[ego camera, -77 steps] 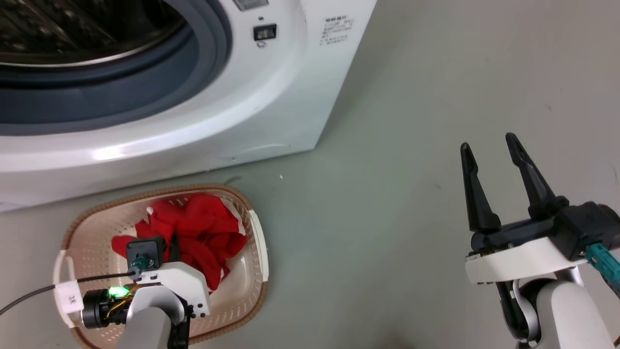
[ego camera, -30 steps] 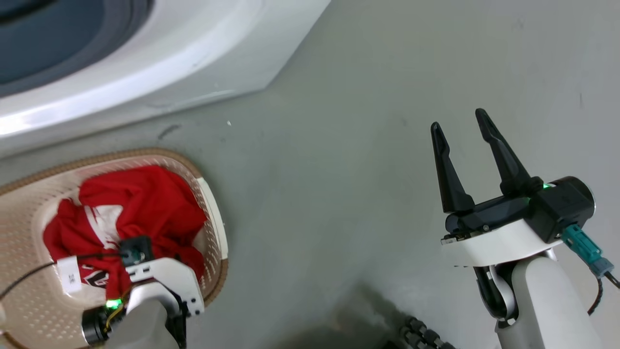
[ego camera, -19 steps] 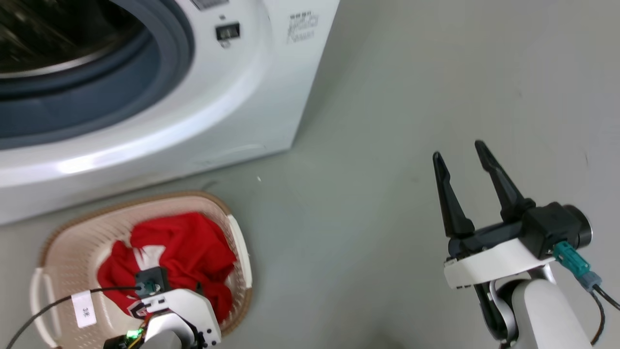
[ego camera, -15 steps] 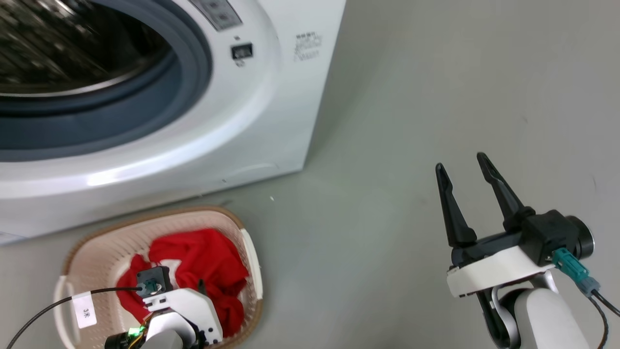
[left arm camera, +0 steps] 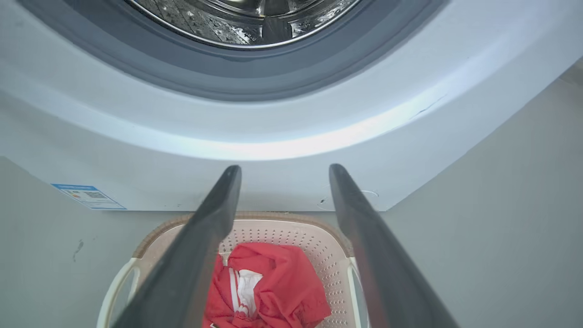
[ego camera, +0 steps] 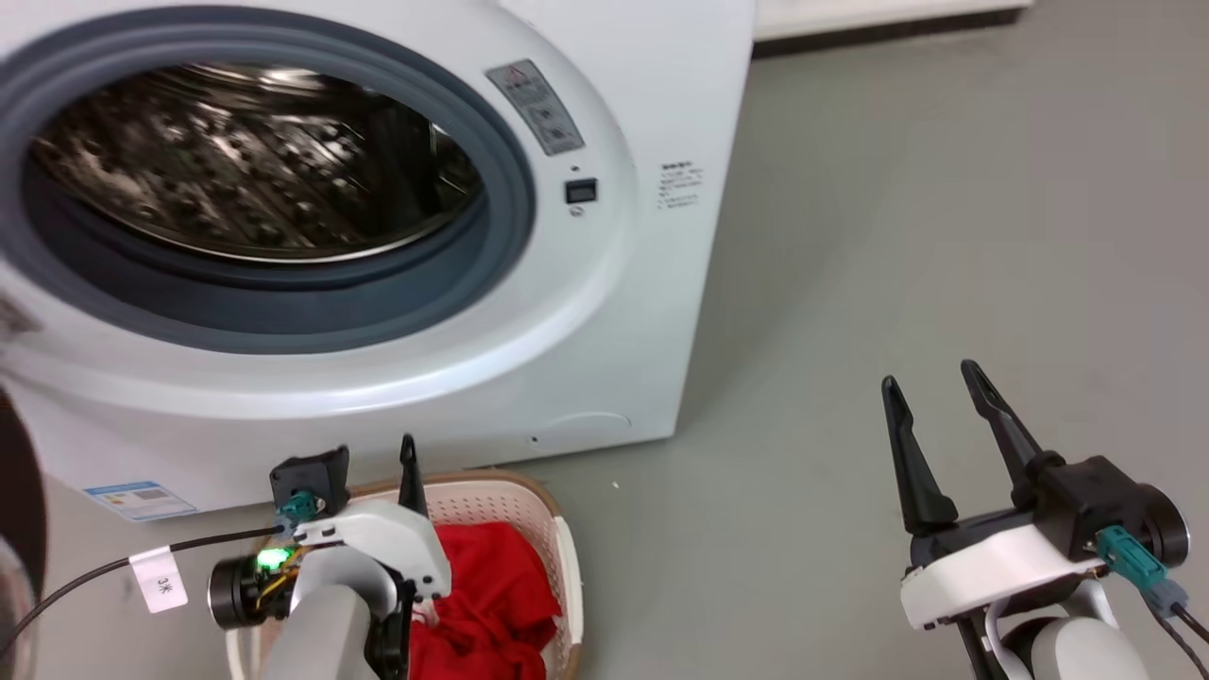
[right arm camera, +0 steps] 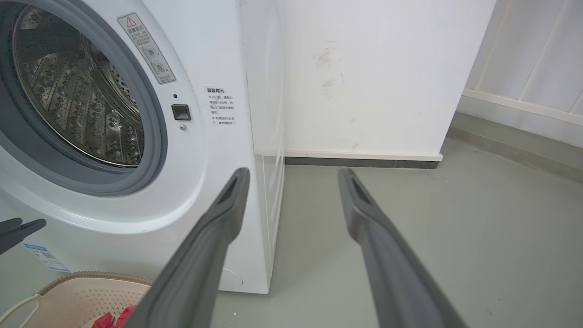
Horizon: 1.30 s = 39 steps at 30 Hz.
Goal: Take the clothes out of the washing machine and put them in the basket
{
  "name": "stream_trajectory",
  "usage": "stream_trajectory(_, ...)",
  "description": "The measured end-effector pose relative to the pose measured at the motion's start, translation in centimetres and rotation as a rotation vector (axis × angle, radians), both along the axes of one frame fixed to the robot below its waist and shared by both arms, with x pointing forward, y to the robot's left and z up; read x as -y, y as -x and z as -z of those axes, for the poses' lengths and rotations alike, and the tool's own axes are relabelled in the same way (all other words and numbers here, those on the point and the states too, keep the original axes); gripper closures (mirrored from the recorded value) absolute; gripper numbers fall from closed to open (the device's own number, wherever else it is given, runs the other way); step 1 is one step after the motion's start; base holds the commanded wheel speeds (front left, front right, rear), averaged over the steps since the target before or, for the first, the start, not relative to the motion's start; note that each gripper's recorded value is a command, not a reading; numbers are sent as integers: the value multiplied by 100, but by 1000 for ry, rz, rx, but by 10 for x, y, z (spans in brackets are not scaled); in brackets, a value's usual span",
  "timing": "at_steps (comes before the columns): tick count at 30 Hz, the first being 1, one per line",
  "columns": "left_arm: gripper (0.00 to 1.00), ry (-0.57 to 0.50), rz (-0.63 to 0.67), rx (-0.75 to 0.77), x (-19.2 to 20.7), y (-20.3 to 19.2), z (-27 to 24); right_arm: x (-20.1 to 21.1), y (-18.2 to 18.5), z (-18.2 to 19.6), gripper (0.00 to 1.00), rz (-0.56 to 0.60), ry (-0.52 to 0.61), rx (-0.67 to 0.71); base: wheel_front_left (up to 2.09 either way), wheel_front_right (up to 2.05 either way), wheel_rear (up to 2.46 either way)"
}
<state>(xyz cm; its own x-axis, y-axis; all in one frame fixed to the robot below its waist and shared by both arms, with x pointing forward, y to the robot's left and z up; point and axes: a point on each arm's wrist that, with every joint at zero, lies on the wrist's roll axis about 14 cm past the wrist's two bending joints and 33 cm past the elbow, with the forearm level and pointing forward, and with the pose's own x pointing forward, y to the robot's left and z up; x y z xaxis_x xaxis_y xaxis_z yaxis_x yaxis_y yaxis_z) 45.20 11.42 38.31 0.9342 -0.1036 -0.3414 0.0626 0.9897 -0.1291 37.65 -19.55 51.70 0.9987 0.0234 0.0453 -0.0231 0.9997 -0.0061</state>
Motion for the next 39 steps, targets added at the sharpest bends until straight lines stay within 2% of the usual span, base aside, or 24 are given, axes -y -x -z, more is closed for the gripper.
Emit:
stream_trajectory(9, 0, -26, -20, 307, -14, -4, -94, -12, 7, -17, 0, -35, 10, 37, 0, 0, 0)
stream_trajectory(17, 0, -88, -37, 494, -30, 17, -150, -14, 17, -23, 0, -40, 24, 44, 0, 0, 0)
stream_trajectory(22, 0, -142, -56, 526, -45, 43, -157, -17, 26, -29, 0, -47, 37, 55, 0, 0, 0)
stream_trajectory(30, 0, -190, -66, 498, -57, 72, -153, -20, 36, -30, 0, -56, 37, 57, 0, 0, 0)
stream_trajectory(39, 0, -164, -81, 474, -60, 89, -150, -25, 38, -33, 0, -70, 38, 65, 0, 0, 0)
